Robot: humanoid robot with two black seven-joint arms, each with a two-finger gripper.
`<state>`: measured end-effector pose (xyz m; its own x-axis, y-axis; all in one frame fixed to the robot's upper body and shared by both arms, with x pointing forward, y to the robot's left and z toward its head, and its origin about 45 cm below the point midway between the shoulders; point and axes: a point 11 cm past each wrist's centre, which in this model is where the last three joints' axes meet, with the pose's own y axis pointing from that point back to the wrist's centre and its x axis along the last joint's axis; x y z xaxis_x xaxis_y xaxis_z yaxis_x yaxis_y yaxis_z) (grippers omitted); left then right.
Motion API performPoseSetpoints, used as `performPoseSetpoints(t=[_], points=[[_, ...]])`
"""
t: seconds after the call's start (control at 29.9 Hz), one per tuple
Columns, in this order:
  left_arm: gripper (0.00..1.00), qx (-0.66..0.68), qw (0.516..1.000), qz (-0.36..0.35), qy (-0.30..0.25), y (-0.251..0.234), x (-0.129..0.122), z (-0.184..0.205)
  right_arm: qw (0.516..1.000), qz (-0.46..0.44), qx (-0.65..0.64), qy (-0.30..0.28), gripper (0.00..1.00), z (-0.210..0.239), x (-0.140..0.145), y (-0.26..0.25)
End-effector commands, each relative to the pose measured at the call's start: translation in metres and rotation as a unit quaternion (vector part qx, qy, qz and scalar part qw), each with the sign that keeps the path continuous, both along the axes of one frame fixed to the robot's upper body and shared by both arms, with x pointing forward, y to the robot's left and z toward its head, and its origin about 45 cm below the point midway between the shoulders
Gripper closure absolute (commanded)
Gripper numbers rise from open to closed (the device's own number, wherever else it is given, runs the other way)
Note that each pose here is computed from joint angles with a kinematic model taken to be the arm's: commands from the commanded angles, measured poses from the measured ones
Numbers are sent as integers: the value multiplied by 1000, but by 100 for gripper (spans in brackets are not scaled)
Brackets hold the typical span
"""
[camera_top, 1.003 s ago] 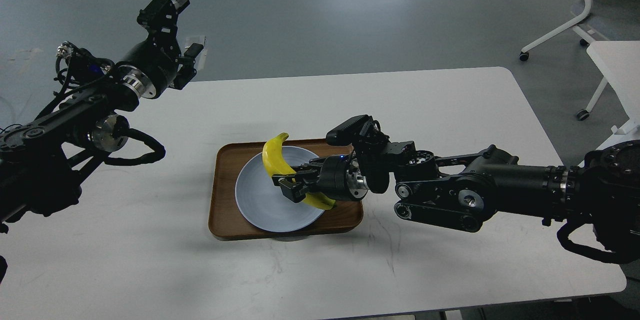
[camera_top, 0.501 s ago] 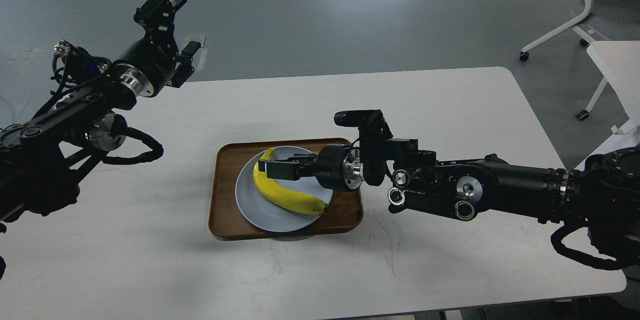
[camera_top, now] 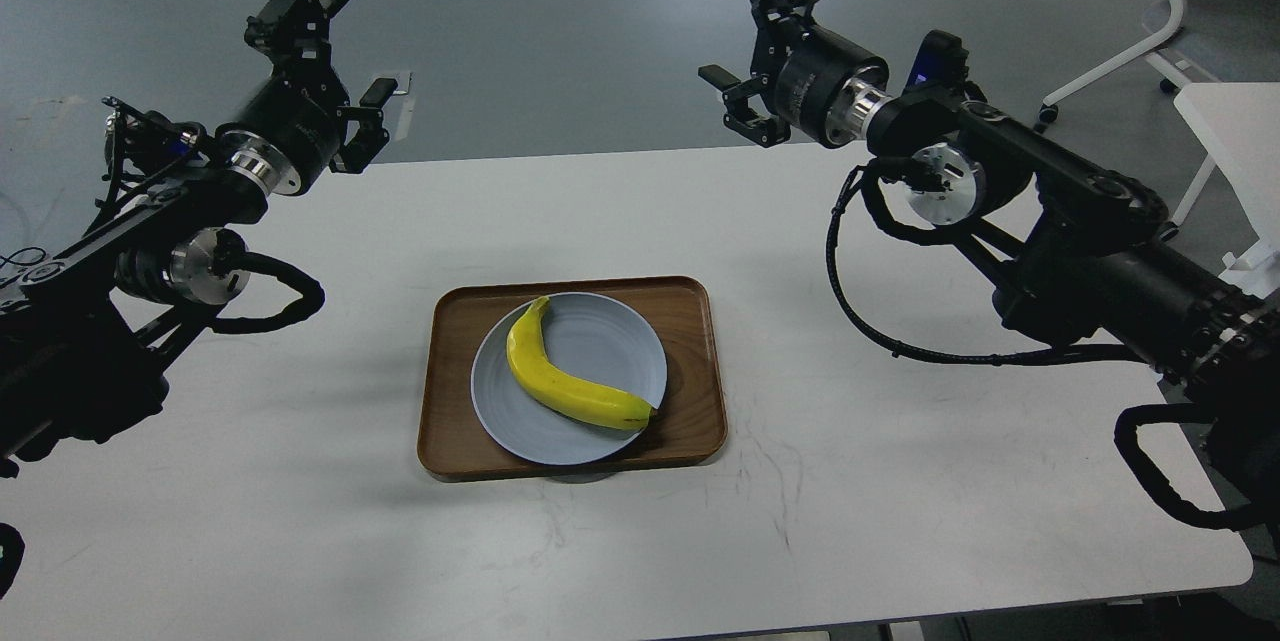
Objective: Place banana on plate with both arms
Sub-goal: 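Open the right gripper and raise it away from the plate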
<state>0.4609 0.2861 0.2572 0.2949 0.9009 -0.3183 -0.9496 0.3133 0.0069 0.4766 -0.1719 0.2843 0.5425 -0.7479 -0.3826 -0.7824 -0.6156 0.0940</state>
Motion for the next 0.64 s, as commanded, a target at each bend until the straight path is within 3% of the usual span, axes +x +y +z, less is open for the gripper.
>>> performPoseSetpoints(t=[0.0, 0.2, 0.6], points=[[2, -20, 999, -24, 32, -1, -11, -14, 1000, 21, 20, 5, 0, 1, -4, -14], [2, -55, 996, -27, 65, 5, -23, -30, 1000, 4, 10, 17, 0, -1, 4, -21], [2, -57, 997, -14, 54, 35, -26, -20, 999, -2, 17, 40, 0, -20, -1, -5]])
